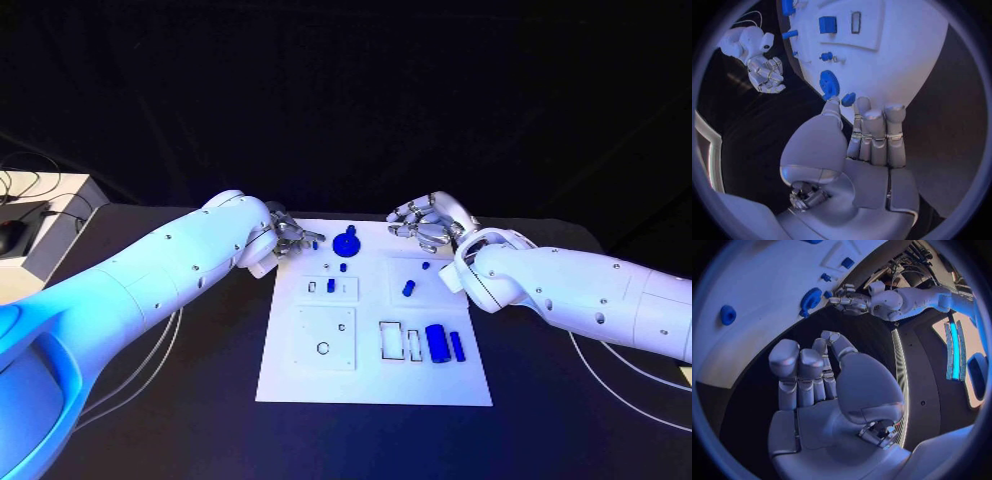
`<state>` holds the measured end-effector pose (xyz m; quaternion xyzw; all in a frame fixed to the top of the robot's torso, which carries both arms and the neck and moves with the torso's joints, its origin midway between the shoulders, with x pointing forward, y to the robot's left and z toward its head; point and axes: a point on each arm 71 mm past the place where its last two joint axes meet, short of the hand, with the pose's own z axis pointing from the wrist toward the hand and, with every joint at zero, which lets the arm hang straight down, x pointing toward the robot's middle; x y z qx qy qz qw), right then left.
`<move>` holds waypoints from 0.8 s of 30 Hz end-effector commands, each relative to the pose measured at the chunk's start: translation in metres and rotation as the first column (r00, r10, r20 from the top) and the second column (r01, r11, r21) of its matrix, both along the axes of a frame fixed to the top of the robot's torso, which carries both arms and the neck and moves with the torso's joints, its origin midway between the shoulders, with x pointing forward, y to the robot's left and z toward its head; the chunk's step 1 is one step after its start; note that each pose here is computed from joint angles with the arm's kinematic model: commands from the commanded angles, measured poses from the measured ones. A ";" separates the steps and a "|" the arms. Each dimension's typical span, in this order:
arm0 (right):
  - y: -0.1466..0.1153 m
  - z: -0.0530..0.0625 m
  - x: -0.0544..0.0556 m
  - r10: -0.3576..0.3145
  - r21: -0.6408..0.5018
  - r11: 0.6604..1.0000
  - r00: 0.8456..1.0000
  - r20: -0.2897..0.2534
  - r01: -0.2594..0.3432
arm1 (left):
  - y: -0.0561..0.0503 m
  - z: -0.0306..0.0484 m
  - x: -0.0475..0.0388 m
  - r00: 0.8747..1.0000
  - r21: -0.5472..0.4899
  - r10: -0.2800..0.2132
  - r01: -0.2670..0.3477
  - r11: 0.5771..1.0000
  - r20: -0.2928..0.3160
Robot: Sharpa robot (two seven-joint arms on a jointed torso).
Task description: Assemble the parts on the task board
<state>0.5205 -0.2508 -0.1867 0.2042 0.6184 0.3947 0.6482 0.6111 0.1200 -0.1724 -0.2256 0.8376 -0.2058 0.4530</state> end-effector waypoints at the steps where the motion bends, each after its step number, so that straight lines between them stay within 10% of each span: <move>1: 0.002 0.001 -0.001 0.016 -0.006 1.000 1.000 0.009 -0.016 | -0.002 0.0010 0.0001 1.000 -0.010 -0.003 0.003 1.000 -0.001; 24: 0.003 0.002 0.000 0.022 -0.008 1.000 1.000 0.003 -0.022 | -0.005 0.0000 -0.0013 1.000 -0.045 -0.011 0.009 0.999 -0.027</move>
